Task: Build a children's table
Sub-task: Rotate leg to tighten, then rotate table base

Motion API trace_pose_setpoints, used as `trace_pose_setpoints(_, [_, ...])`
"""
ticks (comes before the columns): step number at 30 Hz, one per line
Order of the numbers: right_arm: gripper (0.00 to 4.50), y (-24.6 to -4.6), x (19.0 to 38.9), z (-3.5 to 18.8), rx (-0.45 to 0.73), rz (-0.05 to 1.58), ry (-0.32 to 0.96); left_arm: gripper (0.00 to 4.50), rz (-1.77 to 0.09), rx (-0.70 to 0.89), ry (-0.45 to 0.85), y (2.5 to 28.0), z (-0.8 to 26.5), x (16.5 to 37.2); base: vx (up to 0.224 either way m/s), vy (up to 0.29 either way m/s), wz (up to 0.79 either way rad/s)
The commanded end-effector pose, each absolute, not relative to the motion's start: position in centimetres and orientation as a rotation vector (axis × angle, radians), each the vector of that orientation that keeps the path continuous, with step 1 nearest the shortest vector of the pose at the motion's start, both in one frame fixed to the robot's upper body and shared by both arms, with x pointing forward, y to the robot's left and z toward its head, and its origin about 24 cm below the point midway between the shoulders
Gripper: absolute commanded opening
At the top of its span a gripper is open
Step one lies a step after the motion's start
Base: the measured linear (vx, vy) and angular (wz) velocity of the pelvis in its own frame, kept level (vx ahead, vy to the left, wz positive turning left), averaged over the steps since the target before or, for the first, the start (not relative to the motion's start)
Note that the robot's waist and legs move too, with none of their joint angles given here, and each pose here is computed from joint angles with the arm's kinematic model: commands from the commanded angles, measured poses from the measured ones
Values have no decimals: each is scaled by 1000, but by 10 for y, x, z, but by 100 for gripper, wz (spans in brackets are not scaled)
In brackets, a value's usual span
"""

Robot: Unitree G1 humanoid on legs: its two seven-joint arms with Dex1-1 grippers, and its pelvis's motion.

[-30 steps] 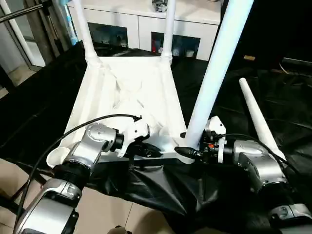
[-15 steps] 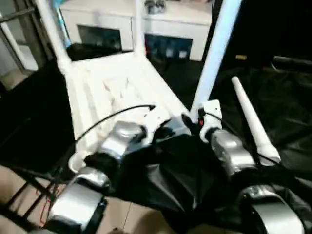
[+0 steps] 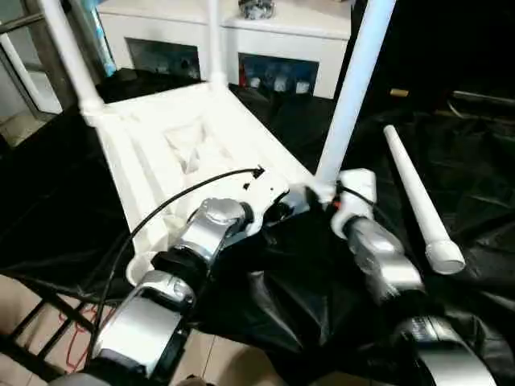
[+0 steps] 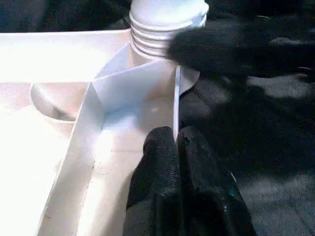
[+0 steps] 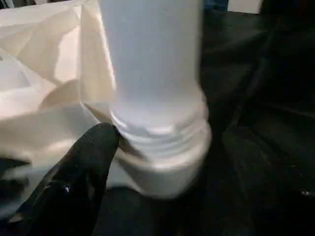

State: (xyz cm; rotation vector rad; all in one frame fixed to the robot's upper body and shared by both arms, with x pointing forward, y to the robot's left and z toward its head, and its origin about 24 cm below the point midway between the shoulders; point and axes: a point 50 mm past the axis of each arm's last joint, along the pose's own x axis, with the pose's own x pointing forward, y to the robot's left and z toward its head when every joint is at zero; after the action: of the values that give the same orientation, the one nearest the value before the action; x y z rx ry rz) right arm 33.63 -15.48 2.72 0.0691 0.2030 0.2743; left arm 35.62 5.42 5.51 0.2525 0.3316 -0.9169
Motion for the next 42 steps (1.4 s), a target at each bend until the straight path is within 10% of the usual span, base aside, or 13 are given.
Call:
trace_pose_setpoints(1, [385, -156, 333, 35, 58, 345, 181, 61, -936, 212, 208, 47, 78, 362, 0, 0, 0])
trace_pose_setpoints(8, [385, -145, 304, 32, -10, 599, 251, 89, -762, 251, 57, 68, 98, 373, 0, 0, 0])
trace_pose_setpoints(24, [385, -118, 317, 19, -48, 579, 396, 61, -133, 583, 263, 245, 117, 354, 0, 0, 0])
trace_pose_setpoints(42, [230, -110, 336, 19, -40, 505, 388, 0, -470, 572, 555, 228, 78, 313, 0, 0, 0])
